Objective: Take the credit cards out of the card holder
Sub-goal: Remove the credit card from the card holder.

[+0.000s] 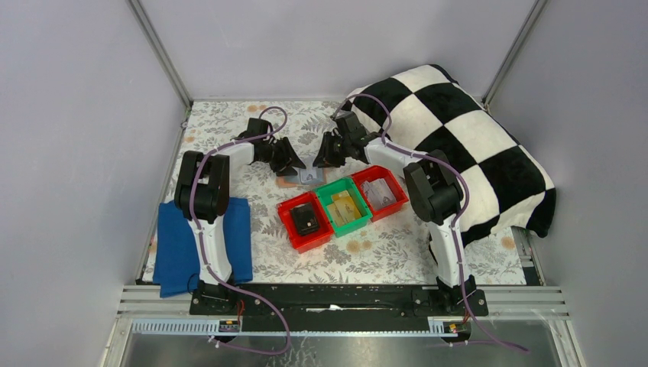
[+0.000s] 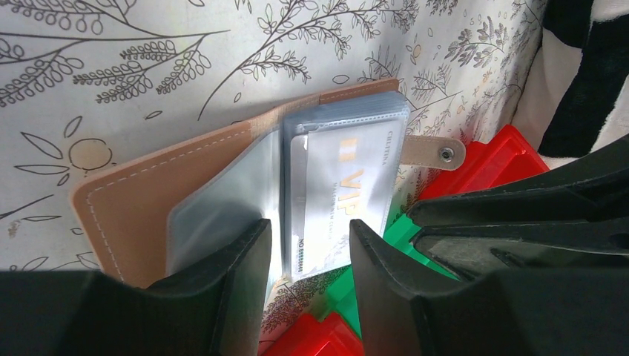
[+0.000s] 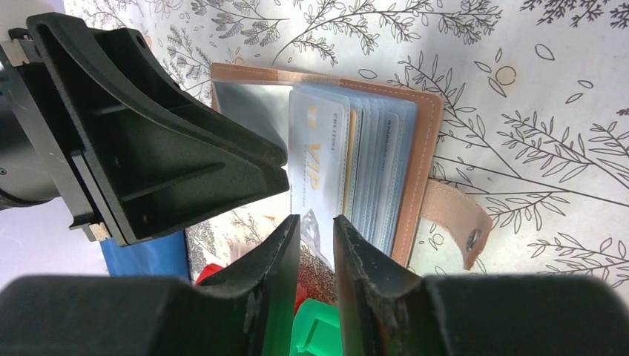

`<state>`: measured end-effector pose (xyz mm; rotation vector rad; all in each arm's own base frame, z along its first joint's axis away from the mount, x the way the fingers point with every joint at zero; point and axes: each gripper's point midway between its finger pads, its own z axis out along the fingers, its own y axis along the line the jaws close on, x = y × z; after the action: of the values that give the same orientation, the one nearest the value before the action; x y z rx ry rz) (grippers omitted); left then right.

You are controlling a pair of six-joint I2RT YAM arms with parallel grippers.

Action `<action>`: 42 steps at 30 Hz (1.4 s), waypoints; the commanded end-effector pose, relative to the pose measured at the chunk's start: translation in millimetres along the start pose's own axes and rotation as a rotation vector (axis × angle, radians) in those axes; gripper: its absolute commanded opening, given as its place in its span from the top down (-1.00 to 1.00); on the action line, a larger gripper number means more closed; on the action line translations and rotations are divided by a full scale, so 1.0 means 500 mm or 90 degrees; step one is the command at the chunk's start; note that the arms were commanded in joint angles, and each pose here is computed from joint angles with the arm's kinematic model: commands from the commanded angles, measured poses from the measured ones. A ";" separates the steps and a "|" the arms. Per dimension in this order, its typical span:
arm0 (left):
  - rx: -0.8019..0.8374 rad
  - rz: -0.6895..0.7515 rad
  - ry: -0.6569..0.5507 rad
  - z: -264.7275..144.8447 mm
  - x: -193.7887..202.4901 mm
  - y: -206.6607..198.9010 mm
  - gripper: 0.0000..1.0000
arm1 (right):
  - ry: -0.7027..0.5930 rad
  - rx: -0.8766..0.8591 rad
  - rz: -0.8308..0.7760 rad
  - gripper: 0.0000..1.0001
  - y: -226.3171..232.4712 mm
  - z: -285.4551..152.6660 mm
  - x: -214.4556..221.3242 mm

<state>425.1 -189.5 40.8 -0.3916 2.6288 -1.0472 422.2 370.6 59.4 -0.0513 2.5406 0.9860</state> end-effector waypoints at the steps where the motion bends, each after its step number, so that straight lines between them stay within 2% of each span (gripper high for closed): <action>1: 0.021 0.017 -0.023 -0.017 -0.017 -0.022 0.06 | -0.022 -0.031 -0.020 0.39 0.052 -0.016 -0.031; 21: 0.022 0.017 -0.021 -0.016 -0.015 -0.020 0.07 | 0.020 -0.028 -0.004 0.40 0.020 0.028 0.007; 31: 0.020 0.015 -0.021 -0.017 -0.014 -0.018 0.07 | -0.041 -0.030 -0.016 0.40 0.040 -0.011 -0.023; 42: 0.022 0.016 -0.021 -0.020 -0.013 -0.021 0.07 | -0.069 -0.036 -0.030 0.39 0.061 -0.033 -0.029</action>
<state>423.7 -189.5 39.5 -0.3950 2.6304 -1.0529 421.8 372.1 55.3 -0.0432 2.5069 0.9929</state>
